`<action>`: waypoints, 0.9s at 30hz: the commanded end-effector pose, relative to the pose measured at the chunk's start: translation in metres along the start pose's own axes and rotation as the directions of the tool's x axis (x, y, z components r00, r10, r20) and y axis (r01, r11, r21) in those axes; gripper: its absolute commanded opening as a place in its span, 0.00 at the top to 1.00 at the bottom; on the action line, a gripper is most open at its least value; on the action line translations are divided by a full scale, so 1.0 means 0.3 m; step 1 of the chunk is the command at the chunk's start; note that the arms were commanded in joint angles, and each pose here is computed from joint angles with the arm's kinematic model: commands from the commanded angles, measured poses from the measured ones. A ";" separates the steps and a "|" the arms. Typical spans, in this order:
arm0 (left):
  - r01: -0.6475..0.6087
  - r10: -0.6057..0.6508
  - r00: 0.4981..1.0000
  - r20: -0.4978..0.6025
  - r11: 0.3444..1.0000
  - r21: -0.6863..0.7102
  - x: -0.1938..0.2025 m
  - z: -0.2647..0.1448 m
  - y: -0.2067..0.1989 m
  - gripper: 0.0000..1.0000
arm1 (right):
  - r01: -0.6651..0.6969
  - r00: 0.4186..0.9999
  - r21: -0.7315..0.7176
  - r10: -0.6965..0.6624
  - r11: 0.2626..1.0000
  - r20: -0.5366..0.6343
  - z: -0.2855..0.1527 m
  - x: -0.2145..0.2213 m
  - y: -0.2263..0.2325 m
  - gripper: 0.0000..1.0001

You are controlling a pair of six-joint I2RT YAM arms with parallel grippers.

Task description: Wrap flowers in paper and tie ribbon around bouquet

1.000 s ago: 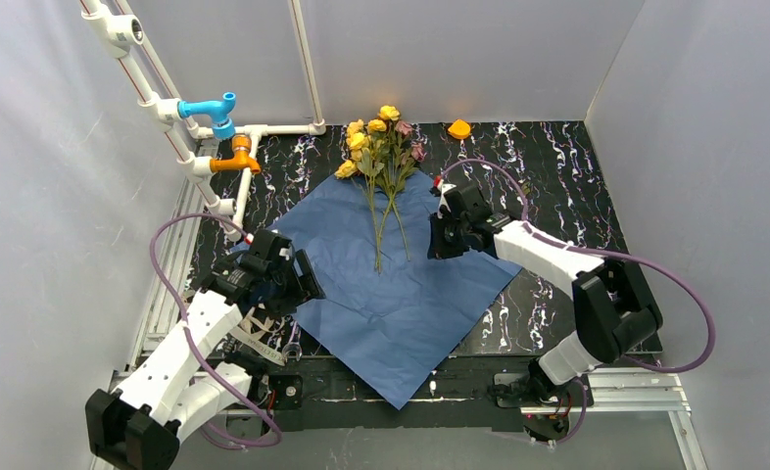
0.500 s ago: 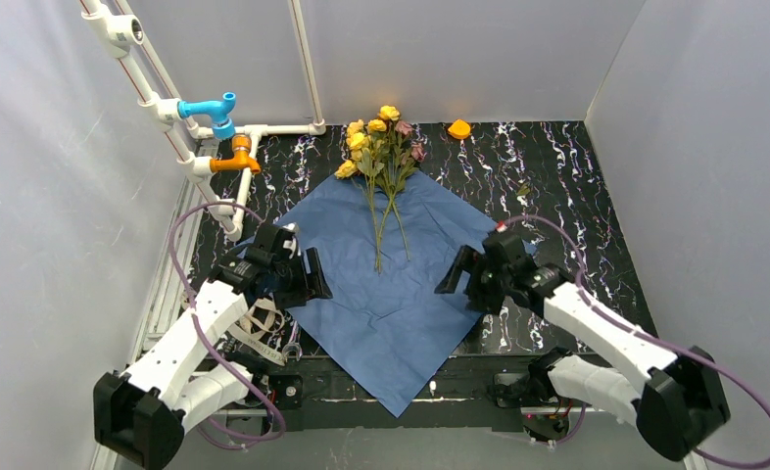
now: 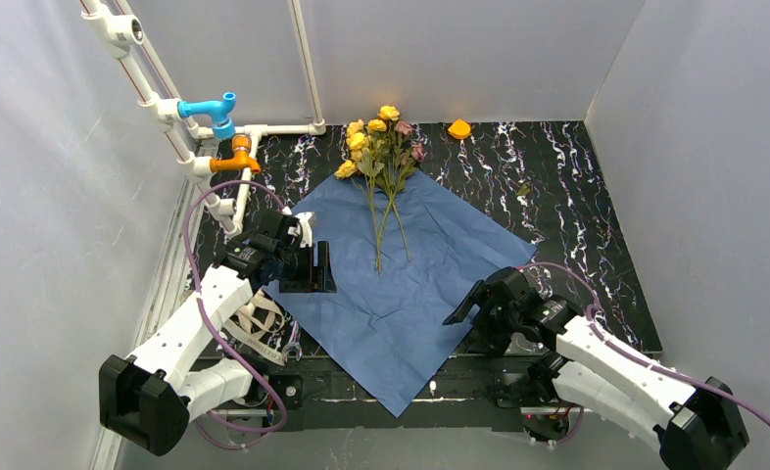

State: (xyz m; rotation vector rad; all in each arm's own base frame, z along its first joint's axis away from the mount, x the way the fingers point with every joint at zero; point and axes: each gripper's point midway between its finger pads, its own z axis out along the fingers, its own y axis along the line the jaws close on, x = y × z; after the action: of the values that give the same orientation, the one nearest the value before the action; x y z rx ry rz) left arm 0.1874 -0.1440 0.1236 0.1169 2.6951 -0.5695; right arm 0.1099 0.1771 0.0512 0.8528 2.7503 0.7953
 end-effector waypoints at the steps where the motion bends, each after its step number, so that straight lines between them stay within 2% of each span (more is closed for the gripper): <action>1: -0.042 0.042 0.999 0.002 0.999 0.028 -0.009 -0.005 -0.012 0.38 | -0.022 0.999 0.020 0.022 1.000 -0.031 0.021 0.051 -0.019 0.08; 4: -0.044 0.044 0.999 0.001 0.999 0.025 -0.009 -0.001 -0.009 0.38 | -0.001 0.999 0.021 0.002 1.000 -0.054 0.051 0.091 -0.029 0.09; 7: -0.047 0.047 0.999 -0.002 0.999 0.026 -0.010 0.002 -0.010 0.38 | -0.012 0.997 -0.018 0.011 1.000 -0.081 0.085 0.132 -0.018 0.14; 14: -0.043 0.043 0.999 0.000 0.999 0.023 -0.008 0.003 -0.007 0.39 | -0.004 1.000 -0.136 0.000 0.991 -0.026 0.112 0.137 0.057 0.28; 16: -0.031 0.031 1.000 -0.002 0.999 0.024 -0.008 0.005 -0.009 0.40 | -0.009 1.000 -0.152 0.006 0.988 -0.019 0.118 0.137 0.064 0.35; 18: 0.018 -0.018 1.000 0.001 1.000 -0.004 -0.005 0.016 0.006 0.45 | -0.015 1.000 -0.162 0.012 0.987 -0.020 0.125 0.137 0.065 0.43; 23: 0.159 -0.160 0.987 -0.003 0.986 -0.041 0.015 0.089 0.032 0.61 | -0.013 1.000 -0.155 0.012 0.988 -0.007 0.124 0.130 0.057 0.79; 27: 0.189 -0.190 0.982 -0.010 0.980 -0.063 0.011 0.147 0.050 0.70 | -0.001 0.999 -0.153 0.007 0.988 0.038 0.094 0.105 0.070 0.89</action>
State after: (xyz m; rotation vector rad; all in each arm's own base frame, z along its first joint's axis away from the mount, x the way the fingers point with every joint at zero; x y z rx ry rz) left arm 0.1927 -0.1471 0.0929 -0.0516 2.7508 -0.5586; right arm 0.0687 0.2184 0.0164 0.7967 2.8025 0.9402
